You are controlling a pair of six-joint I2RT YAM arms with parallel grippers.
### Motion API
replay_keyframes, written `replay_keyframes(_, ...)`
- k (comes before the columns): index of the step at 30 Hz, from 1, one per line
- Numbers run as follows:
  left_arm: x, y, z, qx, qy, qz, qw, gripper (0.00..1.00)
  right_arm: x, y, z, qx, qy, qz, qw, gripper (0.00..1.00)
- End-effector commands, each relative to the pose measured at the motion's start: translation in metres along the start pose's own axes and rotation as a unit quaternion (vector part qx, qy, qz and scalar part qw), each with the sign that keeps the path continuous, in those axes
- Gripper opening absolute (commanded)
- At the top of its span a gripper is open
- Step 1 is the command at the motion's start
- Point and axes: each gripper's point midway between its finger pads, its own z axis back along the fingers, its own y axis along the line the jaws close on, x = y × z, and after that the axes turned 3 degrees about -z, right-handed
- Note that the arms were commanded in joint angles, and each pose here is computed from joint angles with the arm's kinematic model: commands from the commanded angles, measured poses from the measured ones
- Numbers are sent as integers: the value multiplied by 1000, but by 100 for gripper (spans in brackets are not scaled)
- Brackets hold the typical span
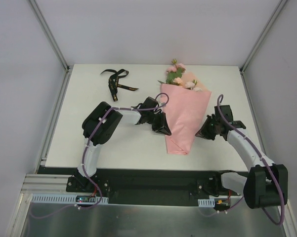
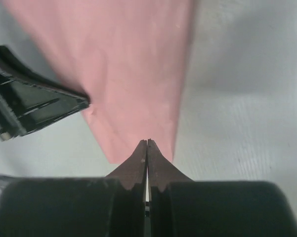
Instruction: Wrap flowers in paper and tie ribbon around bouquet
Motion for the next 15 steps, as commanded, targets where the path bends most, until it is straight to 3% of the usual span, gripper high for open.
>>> replay_keyframes(1,-29,27,16,74,28,-25,997,28,1,46,14,112,37,136,984,2)
replay_keyframes(4,-22,2,33,54,4,-54,997,46,2,61,9,137,57,155,977,4)
replay_keyframes(8,-18,-21,53,36,-21,-77,996,56,14,66,-3,135,55,177,973,3)
replay_keyframes(15,-27,-45,84,1,-35,-104,994,64,14,80,-17,168,84,180,966,4)
